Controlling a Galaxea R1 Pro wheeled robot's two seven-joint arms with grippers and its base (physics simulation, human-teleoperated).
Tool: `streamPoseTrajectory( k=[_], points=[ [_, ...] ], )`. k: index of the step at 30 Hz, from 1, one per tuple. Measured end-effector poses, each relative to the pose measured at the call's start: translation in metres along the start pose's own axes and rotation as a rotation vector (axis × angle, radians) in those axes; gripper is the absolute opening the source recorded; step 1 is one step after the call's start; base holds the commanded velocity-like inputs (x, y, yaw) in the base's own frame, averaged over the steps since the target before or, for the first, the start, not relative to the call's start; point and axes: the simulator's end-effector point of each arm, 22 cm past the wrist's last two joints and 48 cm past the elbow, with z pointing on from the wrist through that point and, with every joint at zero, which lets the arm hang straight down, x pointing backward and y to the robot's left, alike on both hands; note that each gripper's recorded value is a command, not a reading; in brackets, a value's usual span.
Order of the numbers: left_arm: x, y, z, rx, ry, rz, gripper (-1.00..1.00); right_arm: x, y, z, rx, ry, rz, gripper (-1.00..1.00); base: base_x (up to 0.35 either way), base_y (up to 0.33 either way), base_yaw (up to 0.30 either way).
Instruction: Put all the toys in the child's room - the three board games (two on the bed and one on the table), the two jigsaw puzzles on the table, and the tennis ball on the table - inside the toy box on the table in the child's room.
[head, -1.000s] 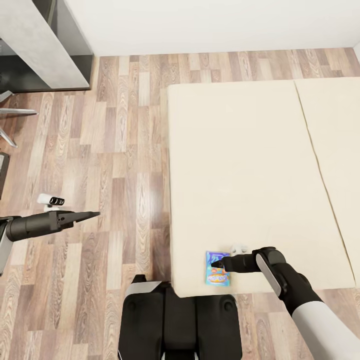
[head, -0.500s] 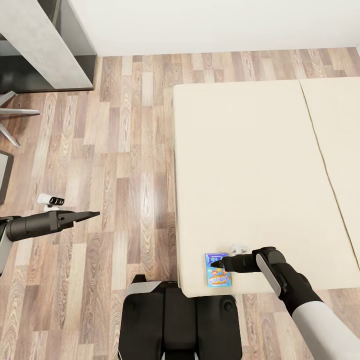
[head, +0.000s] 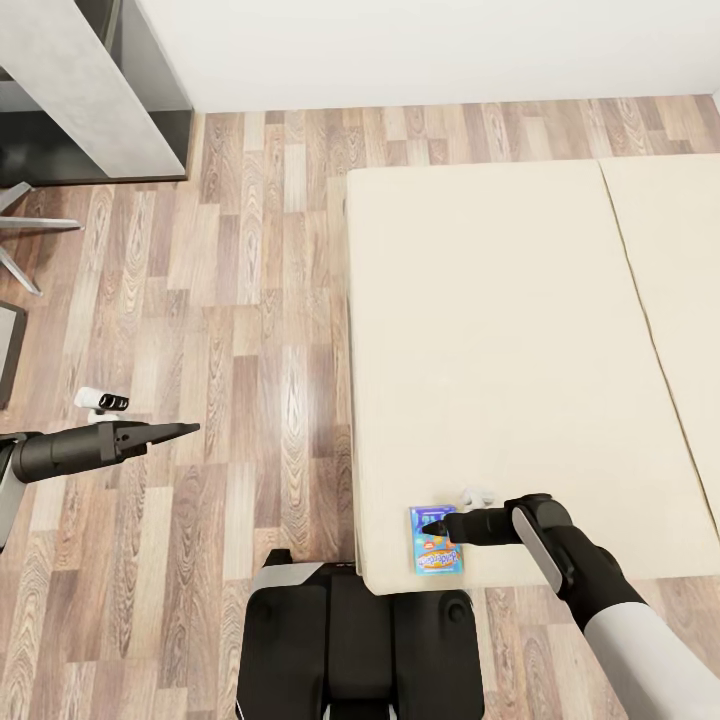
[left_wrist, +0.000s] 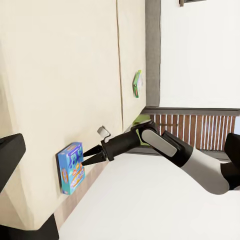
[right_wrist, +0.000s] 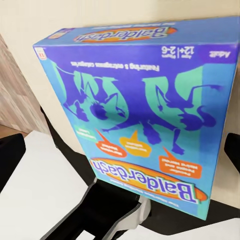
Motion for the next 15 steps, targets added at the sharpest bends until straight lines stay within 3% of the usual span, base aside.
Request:
streamPoseTrajectory(
  k=[10, 15],
  points=[
    [-0.0001, 0.0, -0.0001, 0.0, 0.0, 0.0, 1.0, 0.0001, -0.0009, -0.0004, 0.001, 0.001, 0.001, 1.0, 0.0, 0.006, 0.0],
    [0.0, 0.0, -0.0001, 0.0, 0.0, 0.0, 1.0, 0.0002, -0.0024, -0.0011, 0.003, 0.001, 0.001, 1.0, 0.0, 0.17, 0.0]
  ],
)
